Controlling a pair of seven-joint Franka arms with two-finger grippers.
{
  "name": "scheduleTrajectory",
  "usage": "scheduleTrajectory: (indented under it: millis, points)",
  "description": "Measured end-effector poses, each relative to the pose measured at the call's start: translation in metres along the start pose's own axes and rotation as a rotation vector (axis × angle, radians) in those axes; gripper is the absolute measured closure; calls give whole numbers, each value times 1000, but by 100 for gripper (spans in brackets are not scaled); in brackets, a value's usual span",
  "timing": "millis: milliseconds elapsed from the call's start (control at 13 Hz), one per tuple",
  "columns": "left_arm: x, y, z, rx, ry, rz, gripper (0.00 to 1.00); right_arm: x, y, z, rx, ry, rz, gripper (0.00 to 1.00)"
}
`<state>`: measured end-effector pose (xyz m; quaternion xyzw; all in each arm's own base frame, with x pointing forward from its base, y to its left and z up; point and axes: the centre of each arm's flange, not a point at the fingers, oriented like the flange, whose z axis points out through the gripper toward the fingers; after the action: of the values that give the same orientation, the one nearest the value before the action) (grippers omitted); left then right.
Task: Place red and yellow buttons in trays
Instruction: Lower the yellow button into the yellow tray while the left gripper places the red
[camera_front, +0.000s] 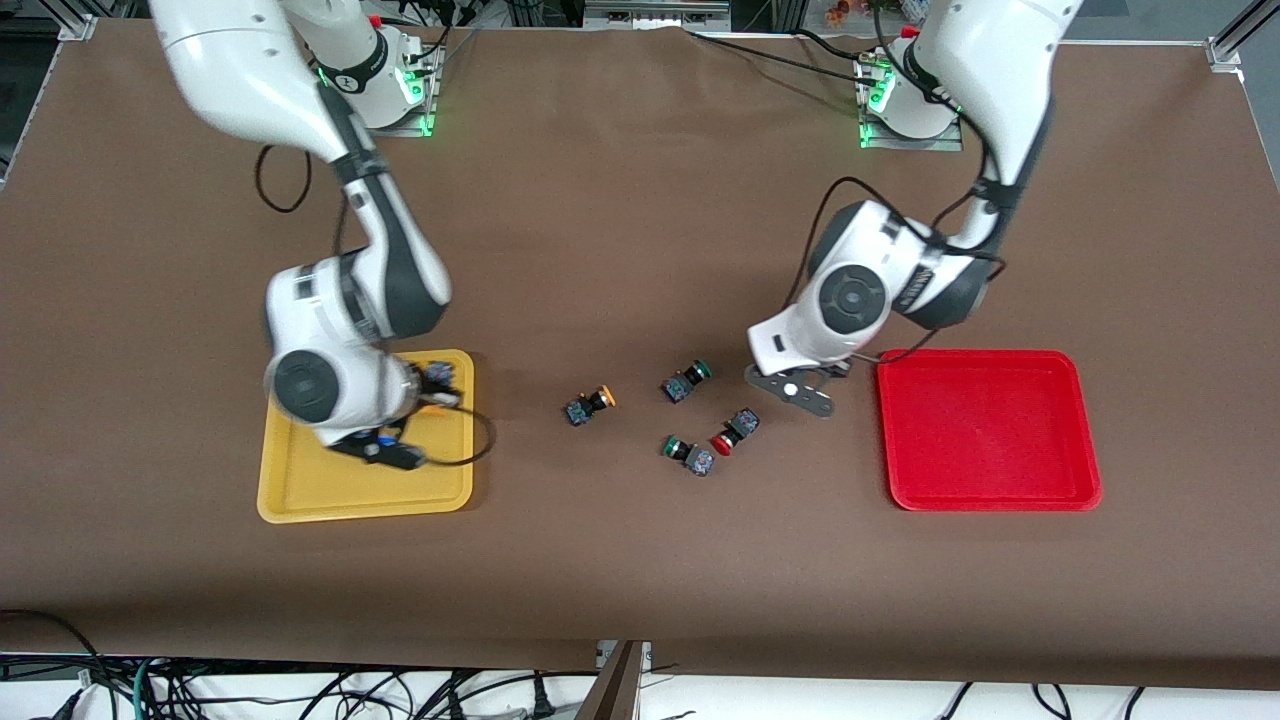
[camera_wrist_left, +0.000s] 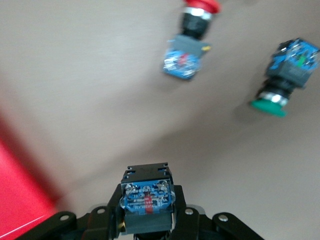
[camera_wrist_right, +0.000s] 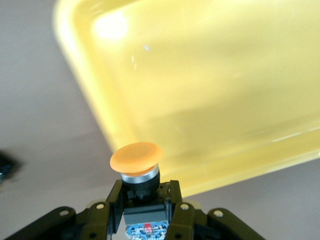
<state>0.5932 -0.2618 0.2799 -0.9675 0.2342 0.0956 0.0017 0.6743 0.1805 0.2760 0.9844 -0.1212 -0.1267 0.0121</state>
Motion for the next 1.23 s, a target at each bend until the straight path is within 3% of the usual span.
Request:
scheduleTrajectory:
  millis: [385, 538, 769, 923, 1077, 1231]
  points:
    - [-32, -173, -19, -52, -8, 218, 59, 42, 73, 42, -27, -31, -85, 60]
    - [-45, -227, 2, -67, 16, 303, 59, 58, 101, 60, -18, -35, -109, 60]
    - [-46, -261, 51, -76, 46, 401, 59, 74, 138, 77, -4, -38, -137, 60]
    - [-41, -262, 76, -80, 53, 446, 59, 79, 148, 76, 4, -29, -164, 43]
    - [-38, -259, 83, -86, 52, 458, 42, 70, 122, 70, 10, -39, -205, 21]
    - [-36, -261, 75, -79, 67, 459, 21, 42, 57, 61, -12, -54, -178, 0]
